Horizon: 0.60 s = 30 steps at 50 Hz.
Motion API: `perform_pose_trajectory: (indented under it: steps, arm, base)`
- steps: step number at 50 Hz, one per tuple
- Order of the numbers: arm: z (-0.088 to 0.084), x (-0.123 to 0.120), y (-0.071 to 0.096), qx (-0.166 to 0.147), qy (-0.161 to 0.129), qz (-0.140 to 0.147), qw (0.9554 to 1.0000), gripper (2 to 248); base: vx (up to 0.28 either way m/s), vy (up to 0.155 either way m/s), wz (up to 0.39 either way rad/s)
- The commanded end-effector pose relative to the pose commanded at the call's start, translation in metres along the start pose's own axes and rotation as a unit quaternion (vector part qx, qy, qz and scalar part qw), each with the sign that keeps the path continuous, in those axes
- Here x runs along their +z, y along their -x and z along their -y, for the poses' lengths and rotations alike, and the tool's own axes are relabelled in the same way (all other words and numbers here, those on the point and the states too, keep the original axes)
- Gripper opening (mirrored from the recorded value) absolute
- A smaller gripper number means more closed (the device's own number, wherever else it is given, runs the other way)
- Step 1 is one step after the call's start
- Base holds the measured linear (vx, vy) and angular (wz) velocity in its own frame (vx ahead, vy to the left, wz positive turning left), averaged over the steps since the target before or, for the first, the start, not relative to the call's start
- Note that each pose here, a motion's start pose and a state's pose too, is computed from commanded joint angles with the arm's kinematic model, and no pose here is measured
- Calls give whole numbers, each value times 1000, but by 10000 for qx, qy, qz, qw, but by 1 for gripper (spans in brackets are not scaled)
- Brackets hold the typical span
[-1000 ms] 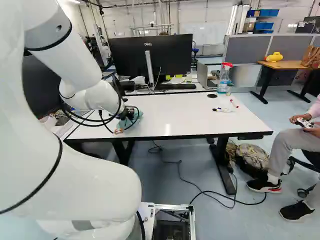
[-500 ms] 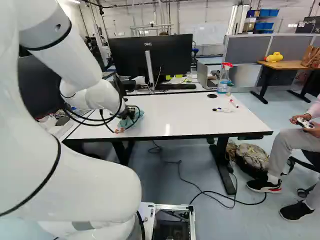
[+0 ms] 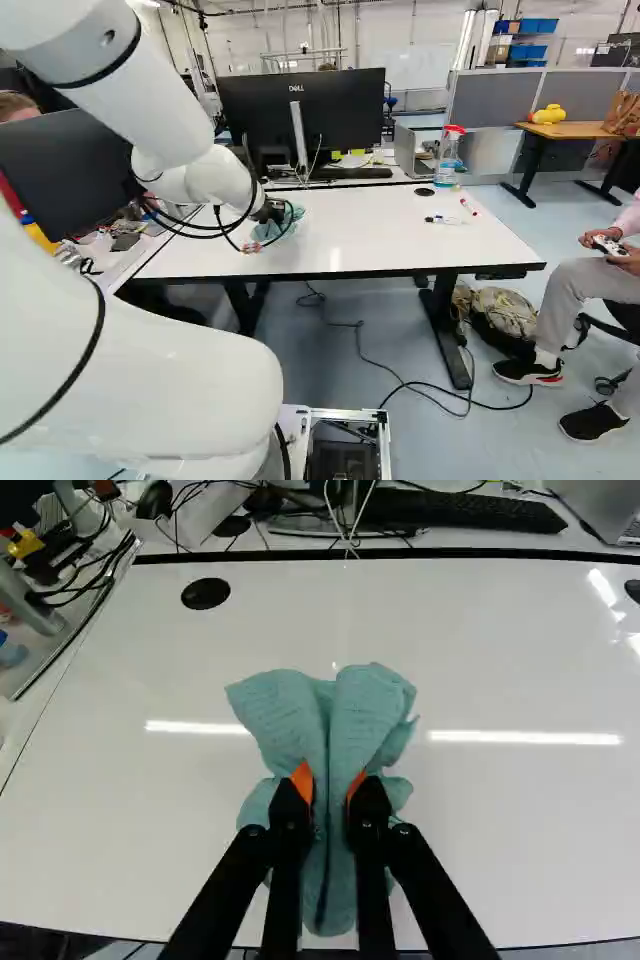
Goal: Clean the table with the green towel
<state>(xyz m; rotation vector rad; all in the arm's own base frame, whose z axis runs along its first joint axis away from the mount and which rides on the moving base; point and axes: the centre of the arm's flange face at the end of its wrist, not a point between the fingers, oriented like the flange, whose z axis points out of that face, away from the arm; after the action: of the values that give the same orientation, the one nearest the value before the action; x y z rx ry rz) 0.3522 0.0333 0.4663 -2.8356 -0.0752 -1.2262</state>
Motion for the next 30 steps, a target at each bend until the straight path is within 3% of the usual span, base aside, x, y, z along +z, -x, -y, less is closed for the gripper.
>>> perform_pose_trajectory:
  steps: [12, 30]
  arm:
    - [-16, -1, -19, 153, 161, -145, 9996, 54]
    - [-40, 17, -41, 357, 383, -100, 9986, 54]
  base:
    - [0, 0, 0]
    - [0, 0, 0]
